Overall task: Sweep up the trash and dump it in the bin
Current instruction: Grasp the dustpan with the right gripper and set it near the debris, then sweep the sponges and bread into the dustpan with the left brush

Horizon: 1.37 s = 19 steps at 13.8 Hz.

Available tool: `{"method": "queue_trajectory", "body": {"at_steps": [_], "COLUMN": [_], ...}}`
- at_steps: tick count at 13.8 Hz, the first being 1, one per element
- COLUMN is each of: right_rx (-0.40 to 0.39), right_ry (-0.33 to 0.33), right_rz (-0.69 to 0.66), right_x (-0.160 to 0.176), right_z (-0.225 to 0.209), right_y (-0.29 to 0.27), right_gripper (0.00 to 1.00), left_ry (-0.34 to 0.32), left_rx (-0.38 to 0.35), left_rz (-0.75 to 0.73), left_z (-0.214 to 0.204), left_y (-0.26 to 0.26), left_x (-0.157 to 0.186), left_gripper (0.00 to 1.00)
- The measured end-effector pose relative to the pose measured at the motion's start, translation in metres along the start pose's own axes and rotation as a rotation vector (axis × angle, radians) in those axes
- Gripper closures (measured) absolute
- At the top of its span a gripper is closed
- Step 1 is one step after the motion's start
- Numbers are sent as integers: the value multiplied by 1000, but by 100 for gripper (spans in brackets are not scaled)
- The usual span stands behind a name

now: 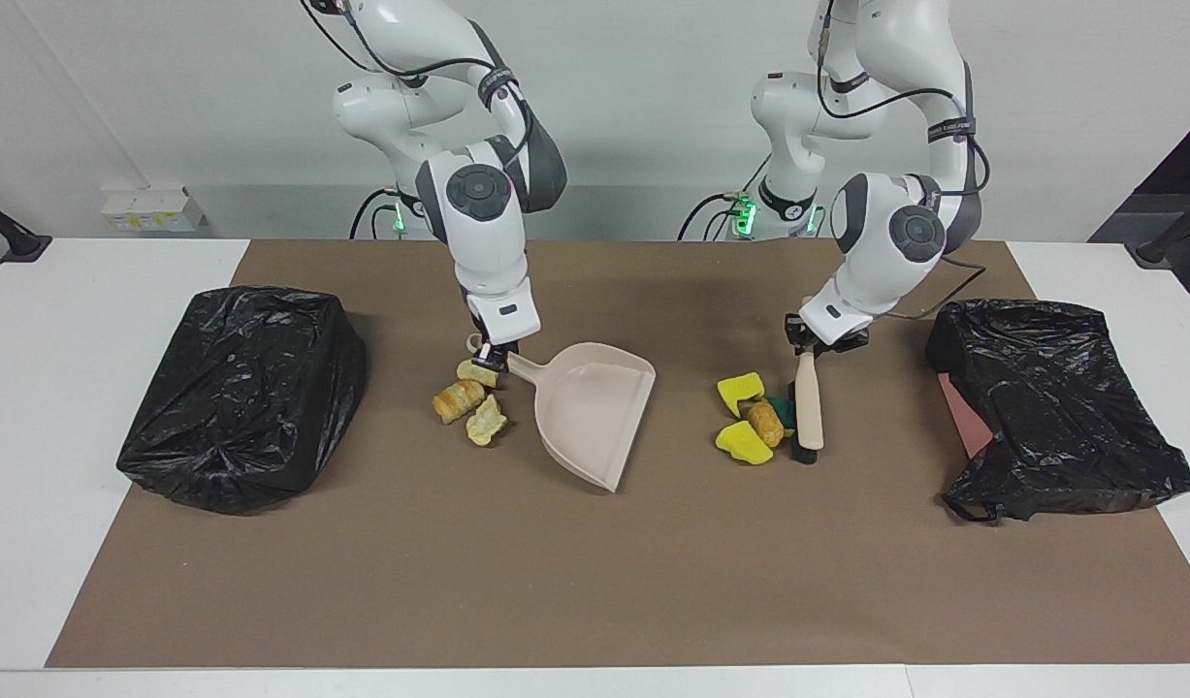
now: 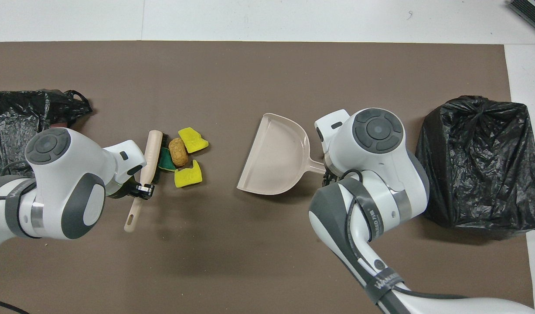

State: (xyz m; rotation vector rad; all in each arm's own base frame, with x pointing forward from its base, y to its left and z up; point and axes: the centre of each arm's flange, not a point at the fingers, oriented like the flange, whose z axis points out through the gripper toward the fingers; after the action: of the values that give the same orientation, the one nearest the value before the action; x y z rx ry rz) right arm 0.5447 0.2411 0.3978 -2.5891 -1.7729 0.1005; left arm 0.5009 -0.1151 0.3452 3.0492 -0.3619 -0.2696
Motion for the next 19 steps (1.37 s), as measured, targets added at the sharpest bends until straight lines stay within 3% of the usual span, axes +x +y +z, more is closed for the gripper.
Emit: {"method": "queue_trajectory", "body": {"at_steps": [6, 13, 16, 19], "right_rx": [-6, -28, -28, -28], "right_ry": [4, 24, 24, 24], "right_rz": [-24, -27, -26, -26], "right_x": [11, 42, 42, 42], "right_z": [16, 34, 33, 33], "right_y": [-10, -34, -34, -34], "right_gripper": [68, 68, 68, 68], "left_ry": [-7, -4, 0, 21], "left_rx": [-2, -177, -209, -227], "left_rz": [-73, -130, -139, -162], "left_z": [5, 9, 1, -23], "left_y": [56, 161, 203, 212], "left_x": [-2, -15, -23, -17], "left_gripper": [74, 74, 74, 74]}}
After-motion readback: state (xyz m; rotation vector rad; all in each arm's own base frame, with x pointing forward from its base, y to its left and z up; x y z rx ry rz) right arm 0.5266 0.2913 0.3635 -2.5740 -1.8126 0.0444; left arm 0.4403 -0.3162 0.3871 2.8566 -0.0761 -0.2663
